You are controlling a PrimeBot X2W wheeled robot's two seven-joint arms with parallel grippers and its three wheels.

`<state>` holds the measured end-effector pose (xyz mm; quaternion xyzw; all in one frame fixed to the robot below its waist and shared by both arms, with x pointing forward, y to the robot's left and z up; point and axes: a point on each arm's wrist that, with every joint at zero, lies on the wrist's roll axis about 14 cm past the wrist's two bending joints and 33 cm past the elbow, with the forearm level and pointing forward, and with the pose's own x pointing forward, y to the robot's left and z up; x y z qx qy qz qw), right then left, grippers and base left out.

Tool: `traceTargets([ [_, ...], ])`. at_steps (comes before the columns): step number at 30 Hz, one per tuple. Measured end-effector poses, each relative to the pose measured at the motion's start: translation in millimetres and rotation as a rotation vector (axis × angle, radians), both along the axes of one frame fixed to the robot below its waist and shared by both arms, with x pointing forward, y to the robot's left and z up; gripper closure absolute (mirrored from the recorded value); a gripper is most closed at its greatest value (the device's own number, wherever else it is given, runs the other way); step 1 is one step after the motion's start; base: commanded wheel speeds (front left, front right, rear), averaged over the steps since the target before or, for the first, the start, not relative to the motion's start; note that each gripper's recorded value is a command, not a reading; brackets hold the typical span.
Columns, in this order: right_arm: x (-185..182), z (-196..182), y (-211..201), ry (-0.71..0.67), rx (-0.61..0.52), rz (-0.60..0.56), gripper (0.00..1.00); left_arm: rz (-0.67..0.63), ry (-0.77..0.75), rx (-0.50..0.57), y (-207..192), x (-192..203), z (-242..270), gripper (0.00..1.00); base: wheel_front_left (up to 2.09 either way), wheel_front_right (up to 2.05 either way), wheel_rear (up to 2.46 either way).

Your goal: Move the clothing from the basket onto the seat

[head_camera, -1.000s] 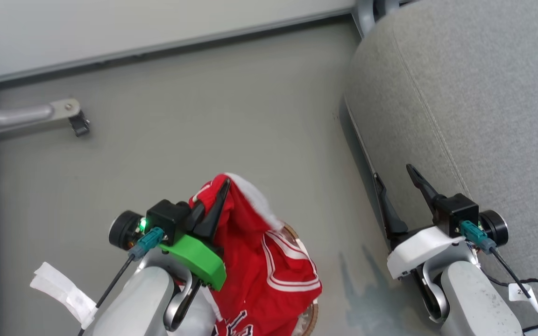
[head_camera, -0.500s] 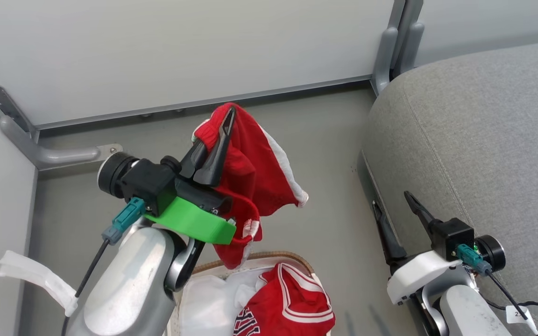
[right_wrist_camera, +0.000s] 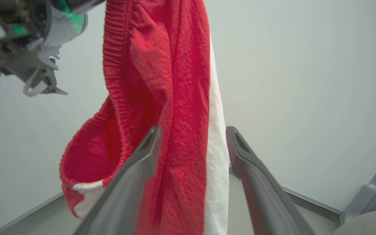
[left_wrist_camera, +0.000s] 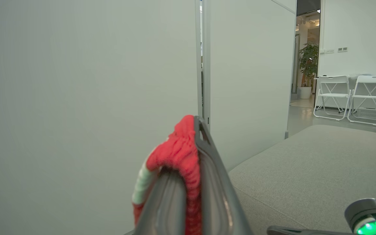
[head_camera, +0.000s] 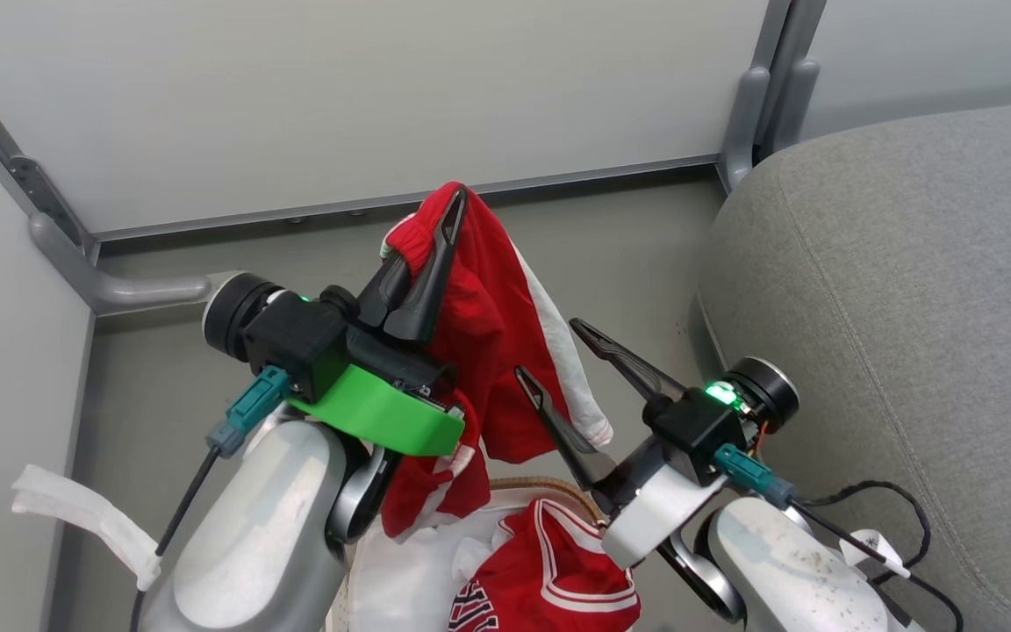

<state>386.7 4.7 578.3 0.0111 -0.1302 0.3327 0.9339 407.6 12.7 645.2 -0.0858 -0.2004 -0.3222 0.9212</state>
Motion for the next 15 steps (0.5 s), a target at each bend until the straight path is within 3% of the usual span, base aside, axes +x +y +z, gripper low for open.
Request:
traceTargets([
  [8, 5, 0, 37, -0.042, -0.101, 0.102, 0.0, -0.006, 0.014, -0.004, -1, -4, -4, 1.0, 0.0, 0.0, 0.0],
  [14, 19, -19, 45, 0.001, -0.17, 0.106, 0.0, -0.032, 0.022, -0.008, -7, -13, -5, 1.0, 0.0, 0.0, 0.0],
  [15, 21, -25, 46, 0.015, -0.184, 0.11, 0.52, -0.037, 0.024, -0.01, -8, -15, -5, 1.0, 0.0, 0.0, 0.0],
])
